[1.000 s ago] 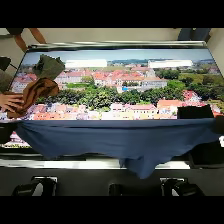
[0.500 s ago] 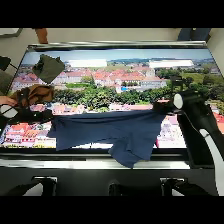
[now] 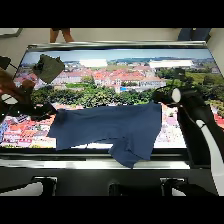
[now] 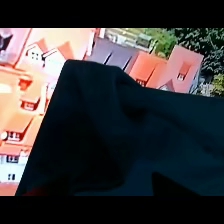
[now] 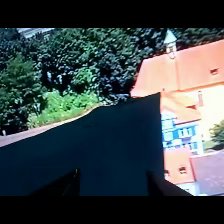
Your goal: Fold the shirts.
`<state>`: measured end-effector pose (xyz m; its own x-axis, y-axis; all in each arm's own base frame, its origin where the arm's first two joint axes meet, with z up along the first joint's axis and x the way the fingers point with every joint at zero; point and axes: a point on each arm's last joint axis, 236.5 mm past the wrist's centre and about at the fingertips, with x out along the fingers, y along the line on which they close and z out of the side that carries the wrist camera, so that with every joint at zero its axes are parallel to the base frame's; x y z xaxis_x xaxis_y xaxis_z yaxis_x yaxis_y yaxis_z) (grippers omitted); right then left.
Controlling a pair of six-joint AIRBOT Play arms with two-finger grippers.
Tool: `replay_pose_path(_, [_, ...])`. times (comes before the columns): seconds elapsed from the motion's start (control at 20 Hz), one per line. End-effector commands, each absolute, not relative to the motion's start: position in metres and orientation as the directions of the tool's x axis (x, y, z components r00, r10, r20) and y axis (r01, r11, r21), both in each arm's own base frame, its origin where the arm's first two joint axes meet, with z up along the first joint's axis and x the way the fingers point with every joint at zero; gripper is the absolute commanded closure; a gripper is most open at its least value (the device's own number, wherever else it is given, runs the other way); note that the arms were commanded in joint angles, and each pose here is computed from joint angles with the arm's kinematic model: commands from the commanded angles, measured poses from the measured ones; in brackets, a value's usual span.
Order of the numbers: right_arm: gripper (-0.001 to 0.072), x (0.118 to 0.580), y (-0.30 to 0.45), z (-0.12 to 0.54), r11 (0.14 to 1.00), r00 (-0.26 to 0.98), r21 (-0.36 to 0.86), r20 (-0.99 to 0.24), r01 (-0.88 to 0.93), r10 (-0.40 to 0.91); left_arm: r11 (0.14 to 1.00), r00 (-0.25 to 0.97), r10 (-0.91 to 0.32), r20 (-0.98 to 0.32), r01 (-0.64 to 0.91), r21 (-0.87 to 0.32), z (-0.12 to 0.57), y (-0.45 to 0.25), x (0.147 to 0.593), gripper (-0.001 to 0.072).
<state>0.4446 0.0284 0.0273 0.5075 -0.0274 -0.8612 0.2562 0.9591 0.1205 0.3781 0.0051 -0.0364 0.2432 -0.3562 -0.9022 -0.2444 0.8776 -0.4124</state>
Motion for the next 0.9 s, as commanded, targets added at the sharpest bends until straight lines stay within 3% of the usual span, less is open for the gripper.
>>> replay_pose_path(0.0, [0.0227, 0.413, -0.021, 0.056, 0.976, 0.431, 0.042, -0.901, 0.215, -0.056, 0.859, 0.081, -0.425, -0.901, -0.276, -0.431, -0.018, 0.025, 0.317, 0.0121])
replay_pose_path(0.05, [0.0227, 0.396, -0.040, 0.051, 0.964, 0.370, 0.057, -0.928, 0.259, -0.045, 0.847, 0.081, -0.430, -0.899, -0.309, -0.433, -0.024, 0.027, 0.302, 0.0242])
replay_pose_path(0.1, [0.0227, 0.379, -0.055, 0.043, 0.951, 0.310, 0.078, -0.951, 0.298, -0.020, 0.836, 0.071, -0.435, -0.898, -0.339, -0.432, -0.035, 0.025, 0.287, 0.0278])
replay_pose_path(0.3, [0.0252, 0.336, -0.067, 0.014, 0.887, 0.187, 0.209, -0.972, 0.411, 0.142, 0.821, -0.065, -0.491, -0.869, -0.370, -0.436, -0.093, -0.006, 0.222, 0.0240])
replay_pose_path(0.65, [0.0253, 0.312, -0.060, -0.009, 0.901, 0.094, 0.196, -0.980, 0.387, 0.173, 0.775, -0.048, -0.545, -0.837, -0.409, -0.482, -0.114, -0.026, 0.211, 0.0252])
replay_pose_path(0.75, [0.0253, 0.312, -0.060, -0.012, 0.900, 0.096, 0.197, -0.980, 0.388, 0.173, 0.764, -0.022, -0.549, -0.836, -0.420, -0.490, -0.115, -0.027, 0.216, 0.0323])
replay_pose_path(0.8, [0.0253, 0.311, -0.059, -0.014, 0.900, 0.092, 0.197, -0.980, 0.390, 0.175, 0.766, -0.021, -0.547, -0.837, -0.417, -0.490, -0.116, -0.028, 0.216, 0.0392])
replay_pose_path(0.85, [0.0253, 0.309, -0.058, -0.018, 0.898, 0.086, 0.200, -0.980, 0.393, 0.180, 0.768, -0.024, -0.547, -0.837, -0.413, -0.490, -0.116, -0.029, 0.216, 0.0533])
